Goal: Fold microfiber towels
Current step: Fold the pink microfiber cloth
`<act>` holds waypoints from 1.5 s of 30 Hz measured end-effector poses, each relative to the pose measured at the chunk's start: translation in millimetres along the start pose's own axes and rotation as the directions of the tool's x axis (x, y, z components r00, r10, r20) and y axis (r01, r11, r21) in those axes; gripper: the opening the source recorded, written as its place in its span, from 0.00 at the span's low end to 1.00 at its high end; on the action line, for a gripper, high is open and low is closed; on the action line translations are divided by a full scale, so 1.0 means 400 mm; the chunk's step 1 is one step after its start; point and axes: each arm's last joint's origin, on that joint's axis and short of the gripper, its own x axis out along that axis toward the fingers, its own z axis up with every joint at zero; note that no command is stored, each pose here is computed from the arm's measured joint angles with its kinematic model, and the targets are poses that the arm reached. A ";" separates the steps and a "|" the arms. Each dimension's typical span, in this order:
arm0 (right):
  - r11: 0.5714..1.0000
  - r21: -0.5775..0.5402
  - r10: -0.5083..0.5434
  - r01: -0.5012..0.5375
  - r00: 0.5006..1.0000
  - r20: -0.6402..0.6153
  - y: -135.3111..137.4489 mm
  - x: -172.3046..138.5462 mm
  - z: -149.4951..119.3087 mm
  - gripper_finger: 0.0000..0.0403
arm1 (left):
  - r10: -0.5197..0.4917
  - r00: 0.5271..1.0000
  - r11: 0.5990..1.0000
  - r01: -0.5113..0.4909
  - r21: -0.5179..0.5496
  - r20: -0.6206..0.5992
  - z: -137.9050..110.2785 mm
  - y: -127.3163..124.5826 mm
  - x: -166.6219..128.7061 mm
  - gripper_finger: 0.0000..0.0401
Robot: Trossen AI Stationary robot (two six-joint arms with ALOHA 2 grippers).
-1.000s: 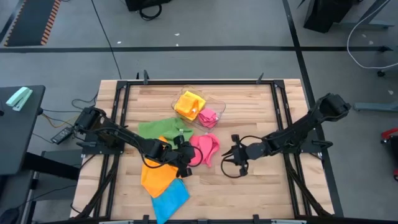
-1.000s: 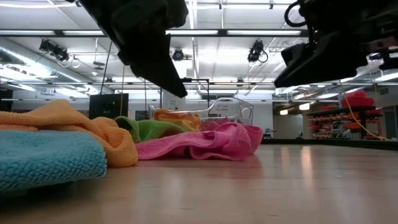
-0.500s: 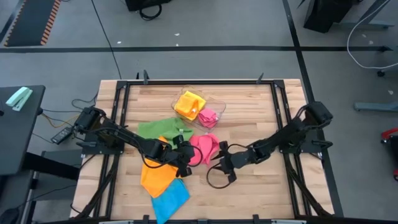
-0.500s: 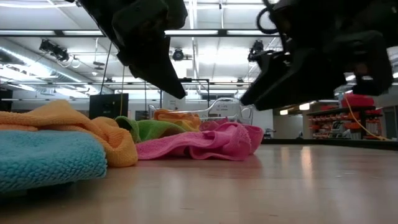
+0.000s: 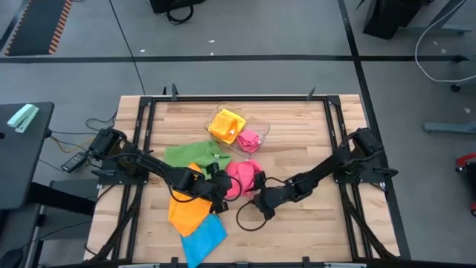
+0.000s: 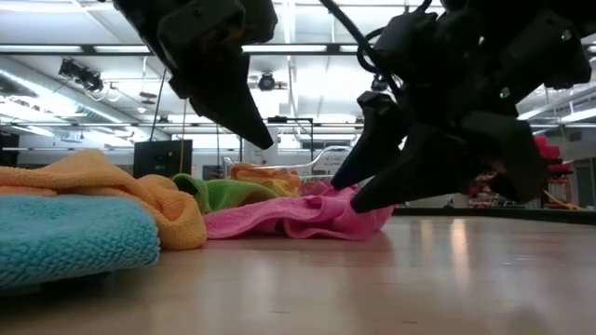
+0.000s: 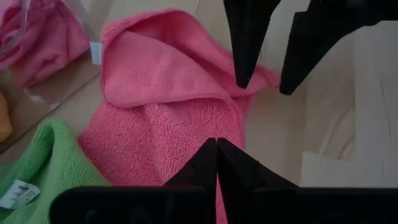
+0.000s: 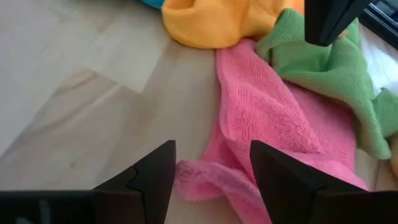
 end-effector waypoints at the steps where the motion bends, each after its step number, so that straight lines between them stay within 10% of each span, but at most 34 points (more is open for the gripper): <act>1: 1.000 -0.001 -0.003 0.003 1.000 -0.006 -0.002 0.000 -0.003 0.54 | -0.001 1.000 1.000 0.001 -0.002 0.000 -0.001 -0.001 0.000 0.05; 30: 1.000 0.008 0.004 -0.003 0.993 -0.116 -0.010 -0.005 -0.029 0.10 | 0.000 1.000 1.000 0.000 -0.021 -0.004 -0.002 -0.001 -0.001 0.08; 45: 0.999 0.047 -0.024 0.019 0.993 0.119 -0.038 -0.255 0.110 0.10 | 0.000 1.000 1.000 -0.001 -0.019 -0.005 -0.002 -0.001 -0.002 0.06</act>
